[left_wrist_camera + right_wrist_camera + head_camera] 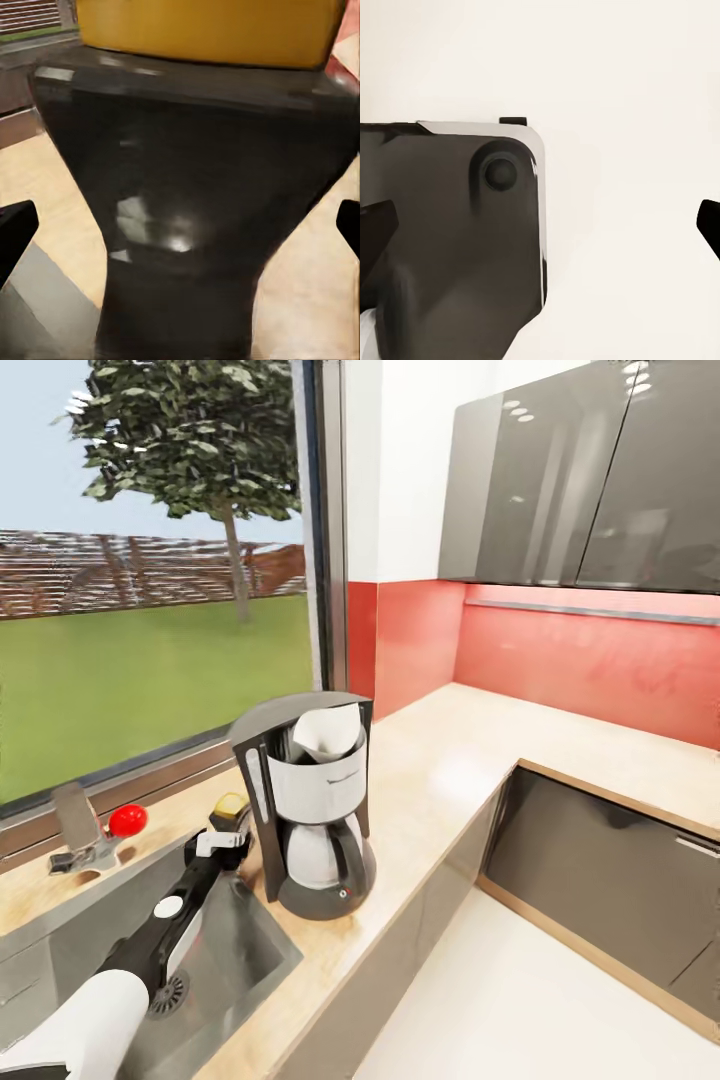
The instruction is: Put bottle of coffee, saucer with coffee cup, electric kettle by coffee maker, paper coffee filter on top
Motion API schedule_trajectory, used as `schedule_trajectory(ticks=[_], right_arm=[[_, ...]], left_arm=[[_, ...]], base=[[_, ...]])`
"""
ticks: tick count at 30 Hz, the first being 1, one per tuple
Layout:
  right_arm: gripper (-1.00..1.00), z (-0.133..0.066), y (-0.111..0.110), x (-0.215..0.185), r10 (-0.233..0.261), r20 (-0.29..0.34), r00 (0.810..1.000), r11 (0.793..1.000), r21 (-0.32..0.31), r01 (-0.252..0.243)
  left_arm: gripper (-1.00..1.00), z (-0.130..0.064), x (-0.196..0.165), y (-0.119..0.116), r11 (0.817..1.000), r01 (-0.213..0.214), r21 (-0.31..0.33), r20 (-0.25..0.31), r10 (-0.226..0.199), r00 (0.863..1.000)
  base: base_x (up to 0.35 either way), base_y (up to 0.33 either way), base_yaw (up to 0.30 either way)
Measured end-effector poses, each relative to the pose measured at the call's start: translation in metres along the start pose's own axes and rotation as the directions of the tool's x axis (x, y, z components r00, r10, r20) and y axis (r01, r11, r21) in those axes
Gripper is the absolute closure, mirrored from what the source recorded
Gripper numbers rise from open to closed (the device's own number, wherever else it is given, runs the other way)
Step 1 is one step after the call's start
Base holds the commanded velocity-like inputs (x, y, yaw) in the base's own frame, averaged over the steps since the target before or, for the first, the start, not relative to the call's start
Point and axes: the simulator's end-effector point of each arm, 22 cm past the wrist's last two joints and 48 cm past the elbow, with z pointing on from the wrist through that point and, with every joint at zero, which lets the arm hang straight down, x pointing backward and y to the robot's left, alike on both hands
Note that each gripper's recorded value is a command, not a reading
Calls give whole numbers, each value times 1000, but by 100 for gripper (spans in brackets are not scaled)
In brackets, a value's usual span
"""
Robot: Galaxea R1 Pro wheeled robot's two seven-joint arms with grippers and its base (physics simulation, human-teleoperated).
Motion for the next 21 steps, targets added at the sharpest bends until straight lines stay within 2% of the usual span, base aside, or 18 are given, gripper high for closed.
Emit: schedule_trajectory(ticks=[13,21], right_arm=[[-100,0,0,0,0,0,1000,1000,0,0],[-100,0,-1,0,2,0,1000,1000,3,-2]], left_arm=[[-100,0,1,0,1000,-1,0,-3,1,1000],[-100,-1,5,-1,1000,2,1,-11,-2,1000]], base=[[-303,110,0],[-310,15,0]])
